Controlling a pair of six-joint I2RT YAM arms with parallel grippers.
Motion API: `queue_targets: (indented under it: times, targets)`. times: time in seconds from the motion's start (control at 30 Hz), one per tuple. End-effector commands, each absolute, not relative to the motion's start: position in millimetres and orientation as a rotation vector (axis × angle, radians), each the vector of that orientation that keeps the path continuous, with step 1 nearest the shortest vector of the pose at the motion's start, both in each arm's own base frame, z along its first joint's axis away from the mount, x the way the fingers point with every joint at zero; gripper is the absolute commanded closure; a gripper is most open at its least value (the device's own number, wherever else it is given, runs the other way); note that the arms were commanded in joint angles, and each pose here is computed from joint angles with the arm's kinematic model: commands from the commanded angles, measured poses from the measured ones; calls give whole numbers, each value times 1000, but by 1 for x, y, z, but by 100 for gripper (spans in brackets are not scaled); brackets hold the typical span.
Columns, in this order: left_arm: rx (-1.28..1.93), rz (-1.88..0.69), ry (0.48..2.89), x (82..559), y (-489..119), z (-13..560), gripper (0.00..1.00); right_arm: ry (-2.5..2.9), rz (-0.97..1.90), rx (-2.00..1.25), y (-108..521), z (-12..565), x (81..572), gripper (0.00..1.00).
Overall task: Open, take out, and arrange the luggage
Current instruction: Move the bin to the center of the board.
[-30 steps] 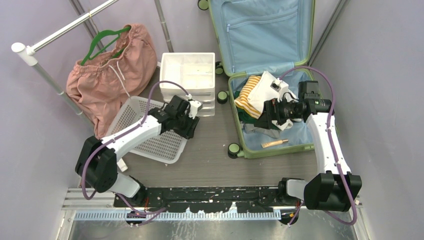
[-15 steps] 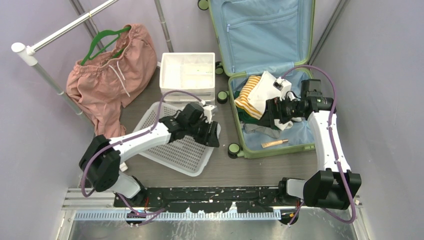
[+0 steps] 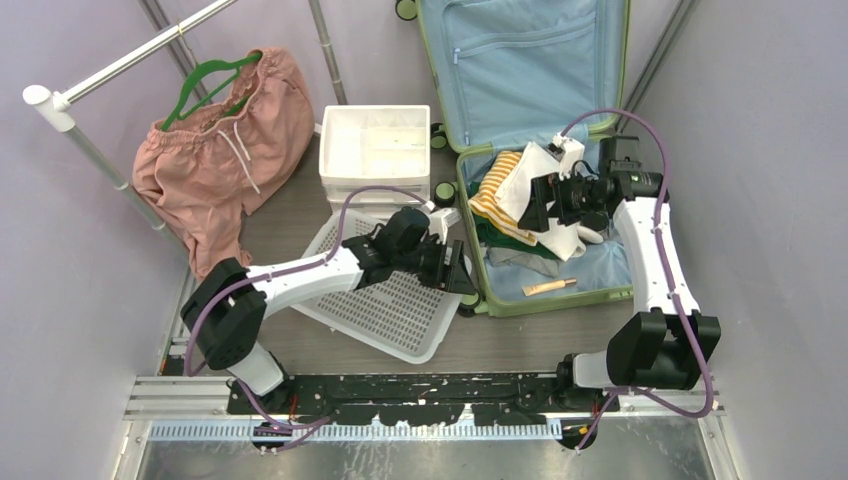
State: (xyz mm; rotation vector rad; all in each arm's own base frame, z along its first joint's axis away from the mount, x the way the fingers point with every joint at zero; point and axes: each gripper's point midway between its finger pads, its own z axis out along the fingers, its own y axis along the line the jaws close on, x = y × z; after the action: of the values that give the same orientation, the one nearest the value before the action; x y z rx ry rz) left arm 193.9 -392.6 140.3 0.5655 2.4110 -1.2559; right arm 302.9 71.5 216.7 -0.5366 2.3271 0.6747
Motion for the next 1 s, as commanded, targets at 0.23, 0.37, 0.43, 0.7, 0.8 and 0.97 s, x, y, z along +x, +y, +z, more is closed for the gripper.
queue_targets:
  times: [0.23,0.37,0.43,0.7,0.8,0.97]
  targets:
    - [719,-1237,2156,192,-383,207,33,2300,318,-462,82,232,377,5]
    - [759,-1168,2077,191,-367,226,33,2332,223,-434,95,224,395,8]
    - [747,-1129,2062,193,-360,230,33,2343,174,-415,98,220,404,11]
    - [661,-1063,2016,198,-341,238,32,2396,65,-301,100,202,432,25]
    - [647,-1062,2015,197,-337,237,32,2407,72,-279,103,197,438,30]
    - [636,-1059,2013,196,-335,238,32,2441,70,-274,110,184,440,32]
